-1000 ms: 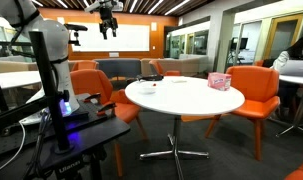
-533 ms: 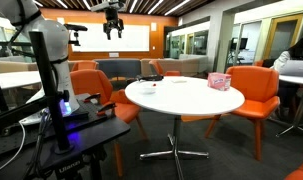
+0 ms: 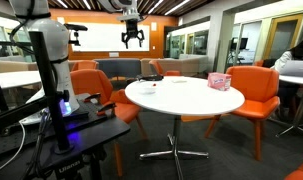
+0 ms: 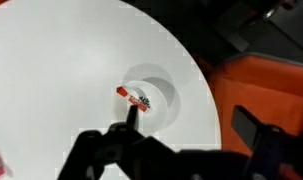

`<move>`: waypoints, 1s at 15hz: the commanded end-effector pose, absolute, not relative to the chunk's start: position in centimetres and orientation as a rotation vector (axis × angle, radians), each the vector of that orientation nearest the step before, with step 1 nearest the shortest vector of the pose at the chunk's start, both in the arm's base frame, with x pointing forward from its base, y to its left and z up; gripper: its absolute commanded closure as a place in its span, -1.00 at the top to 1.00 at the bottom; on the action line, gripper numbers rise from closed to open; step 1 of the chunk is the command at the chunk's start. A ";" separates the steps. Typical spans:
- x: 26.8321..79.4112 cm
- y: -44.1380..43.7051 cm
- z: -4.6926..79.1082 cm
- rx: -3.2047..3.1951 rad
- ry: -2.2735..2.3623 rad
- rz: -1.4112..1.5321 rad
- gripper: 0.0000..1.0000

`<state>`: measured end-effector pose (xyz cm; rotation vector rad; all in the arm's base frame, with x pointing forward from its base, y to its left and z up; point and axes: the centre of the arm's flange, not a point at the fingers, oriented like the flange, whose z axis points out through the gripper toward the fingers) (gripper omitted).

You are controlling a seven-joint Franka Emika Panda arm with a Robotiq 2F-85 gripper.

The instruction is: Remove the marker from the bowl and place it on the table

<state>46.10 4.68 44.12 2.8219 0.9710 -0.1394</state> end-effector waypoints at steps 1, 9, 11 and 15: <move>49.7 3.8 41.5 2.754 1.071 -0.181 1.00; 50.6 2.4 38.5 2.739 1.038 -0.257 1.00; 50.6 2.5 38.5 2.737 1.041 -0.254 1.00; 52.1 2.1 37.0 2.693 1.066 -0.217 1.00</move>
